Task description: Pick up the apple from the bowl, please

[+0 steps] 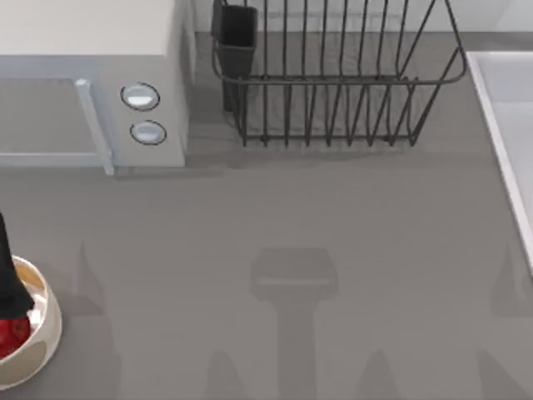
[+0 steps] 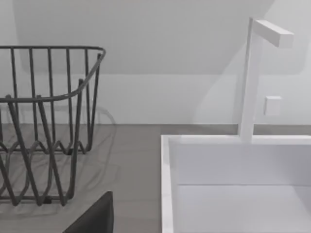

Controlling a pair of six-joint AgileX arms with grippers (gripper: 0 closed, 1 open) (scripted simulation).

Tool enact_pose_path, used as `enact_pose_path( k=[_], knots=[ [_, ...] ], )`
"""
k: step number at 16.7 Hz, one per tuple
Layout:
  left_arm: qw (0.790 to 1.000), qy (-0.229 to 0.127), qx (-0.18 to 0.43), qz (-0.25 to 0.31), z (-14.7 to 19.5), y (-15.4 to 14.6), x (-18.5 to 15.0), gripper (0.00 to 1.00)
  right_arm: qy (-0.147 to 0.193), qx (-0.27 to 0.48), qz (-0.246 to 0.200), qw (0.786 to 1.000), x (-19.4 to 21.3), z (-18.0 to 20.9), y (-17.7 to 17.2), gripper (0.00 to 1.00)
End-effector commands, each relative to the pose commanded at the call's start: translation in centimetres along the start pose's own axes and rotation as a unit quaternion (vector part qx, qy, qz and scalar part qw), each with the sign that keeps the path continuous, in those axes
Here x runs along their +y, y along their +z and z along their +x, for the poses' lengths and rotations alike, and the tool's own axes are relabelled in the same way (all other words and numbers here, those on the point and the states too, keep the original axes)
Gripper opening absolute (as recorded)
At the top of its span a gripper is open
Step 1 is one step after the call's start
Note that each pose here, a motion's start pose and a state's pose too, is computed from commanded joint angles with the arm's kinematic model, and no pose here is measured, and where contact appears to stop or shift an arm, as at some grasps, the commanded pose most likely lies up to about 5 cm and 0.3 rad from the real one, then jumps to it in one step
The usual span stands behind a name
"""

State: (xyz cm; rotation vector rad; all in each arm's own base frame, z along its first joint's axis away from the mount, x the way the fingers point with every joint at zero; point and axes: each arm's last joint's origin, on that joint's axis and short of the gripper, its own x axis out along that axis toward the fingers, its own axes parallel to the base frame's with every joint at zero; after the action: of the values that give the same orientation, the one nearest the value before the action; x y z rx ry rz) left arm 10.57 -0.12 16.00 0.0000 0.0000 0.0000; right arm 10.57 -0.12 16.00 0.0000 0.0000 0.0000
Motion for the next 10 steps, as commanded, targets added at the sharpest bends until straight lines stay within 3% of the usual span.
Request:
enact_pose_path(
  k=[7,10],
  knots=[
    [1.000,0.000,0.001,0.000,0.00,0.02,0.00,1.00,0.000,0.000,0.000,1.000,0.00,0.00,0.00,1.00],
    [0.999,0.000,0.037,0.000,0.09,0.76,0.00,1.00,0.000,0.000,0.000,1.000,0.00,0.00,0.00,1.00]
  ],
)
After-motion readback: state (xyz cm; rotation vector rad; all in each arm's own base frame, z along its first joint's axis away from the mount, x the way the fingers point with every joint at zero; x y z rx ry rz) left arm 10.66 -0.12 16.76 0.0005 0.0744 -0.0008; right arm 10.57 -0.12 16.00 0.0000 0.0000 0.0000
